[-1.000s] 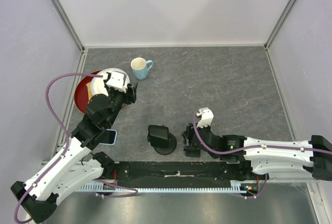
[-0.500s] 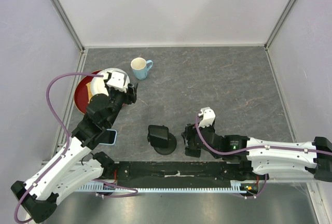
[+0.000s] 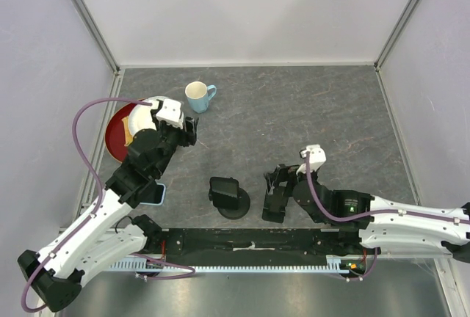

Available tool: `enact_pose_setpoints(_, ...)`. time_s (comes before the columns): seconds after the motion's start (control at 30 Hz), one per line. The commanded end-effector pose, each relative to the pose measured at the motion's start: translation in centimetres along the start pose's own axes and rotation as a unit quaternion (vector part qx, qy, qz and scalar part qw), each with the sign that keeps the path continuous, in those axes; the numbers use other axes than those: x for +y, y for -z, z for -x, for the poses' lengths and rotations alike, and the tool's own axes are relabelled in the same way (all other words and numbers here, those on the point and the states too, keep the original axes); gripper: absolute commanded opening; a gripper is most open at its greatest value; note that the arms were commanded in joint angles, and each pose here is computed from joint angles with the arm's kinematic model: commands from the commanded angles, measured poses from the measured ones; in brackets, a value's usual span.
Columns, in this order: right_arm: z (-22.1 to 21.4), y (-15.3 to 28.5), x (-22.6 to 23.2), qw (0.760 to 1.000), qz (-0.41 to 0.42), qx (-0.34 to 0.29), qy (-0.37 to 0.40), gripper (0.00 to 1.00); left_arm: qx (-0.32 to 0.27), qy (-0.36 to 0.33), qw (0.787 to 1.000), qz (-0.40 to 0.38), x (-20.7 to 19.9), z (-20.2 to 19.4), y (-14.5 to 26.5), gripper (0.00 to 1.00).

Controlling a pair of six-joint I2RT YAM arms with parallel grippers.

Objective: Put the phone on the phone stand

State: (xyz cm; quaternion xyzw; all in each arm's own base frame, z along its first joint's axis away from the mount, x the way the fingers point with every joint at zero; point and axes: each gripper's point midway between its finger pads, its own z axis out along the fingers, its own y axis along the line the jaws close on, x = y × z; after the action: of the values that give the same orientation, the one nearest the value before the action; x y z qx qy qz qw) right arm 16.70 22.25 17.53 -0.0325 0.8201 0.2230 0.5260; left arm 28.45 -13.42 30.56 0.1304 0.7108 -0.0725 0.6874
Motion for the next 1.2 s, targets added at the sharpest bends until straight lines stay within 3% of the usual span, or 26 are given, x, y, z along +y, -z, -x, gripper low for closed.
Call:
enact_pose_setpoints(0.0, 5.4, 0.6, -3.2, 0.987, -0.091, -0.115, -0.057, 0.98, -0.017, 0.03, 0.999, 0.013, 0.3, 1.9, -0.2, 0.69)
enact_pose_setpoints(0.17, 10.1, -2.7, -7.5, 0.966, -0.197, -0.143, -0.086, 0.98, -0.005, 0.026, 0.999, 0.021, 0.4, 1.1, -0.6, 0.7)
enact_pose_setpoints(0.23, 10.5, -5.9, -7.1, 0.976, -0.176, -0.099, -0.08, 0.98, 0.001, 0.024, 0.999, 0.022, 0.3, 0.7, -0.8, 0.7)
enact_pose_setpoints(0.47, 17.1, -15.1, -10.9, 0.96, -0.193, -0.136, -0.149, 0.98, 0.038, 0.024, 0.997, 0.062, 1.0, -1.2, -2.2, 0.77)
enact_pose_setpoints(0.6, 16.7, -19.3, -12.3, 0.963, -0.174, -0.127, -0.163, 0.98, 0.072, 0.028, 0.993, 0.091, 1.4, -2.8, -2.9, 0.9)
enact_pose_setpoints(0.63, 14.7, -19.8, -13.0, 0.966, -0.178, -0.114, -0.149, 0.98, 0.092, 0.036, 0.991, 0.094, 1.3, -3.7, -3.1, 0.92)
enact_pose_setpoints(0.67, 15.1, -20.0, -12.9, 0.967, -0.162, -0.135, -0.143, 0.98, 0.097, 0.054, 0.989, 0.099, 1.4, -2.9, -3.3, 0.92)
enact_pose_setpoints(0.7, 14.6, -20.0, -13.2, 0.967, -0.159, -0.142, -0.137, 0.98, 0.141, 0.06, 0.984, 0.095, 1.3, -4.6, -2.7, 0.93)
enact_pose_setpoints(0.77, 13.4, -19.2, -14.1, 0.966, -0.153, -0.163, -0.131, 0.98, 0.167, 0.133, 0.969, 0.125, 2.9, -5.1, -2.5, 0.94)
enact_pose_setpoints(0.9, 13.3, -17.9, -15.6, 0.964, -0.17, -0.18, -0.095, 0.98, 0.237, 0.21, 0.931, 0.183, 5.3, -7.8, 0.5, 0.97)
enact_pose_setpoints(0.93, 13.5, -17.3, -15.7, 0.963, -0.169, -0.19, -0.092, 0.98, 0.269, 0.246, 0.909, 0.204, 5.6, -9.1, 1.9, 0.98)
enact_pose_setpoints(1.0, 13.6, -16.4, -16.1, 0.962, -0.166, -0.201, -0.087, 0.98, 0.296, 0.297, 0.885, 0.203, 5.2, -9.8, 3.4, 1.0)
enact_pose_setpoints(1.1, 13.9, -15.2, -16.6, 0.957, -0.162, -0.222, -0.097, 0.98, 0.352, 0.379, 0.821, 0.243, 5.3, -12.9, 6.3, 1.0)
enact_pose_setpoints(1.17, 14.2, -14.9, -16.6, 0.956, -0.148, -0.231, -0.102, 0.98, 0.367, 0.434, 0.766, 0.302, 6.0, -14.4, 8.4, 1.0)
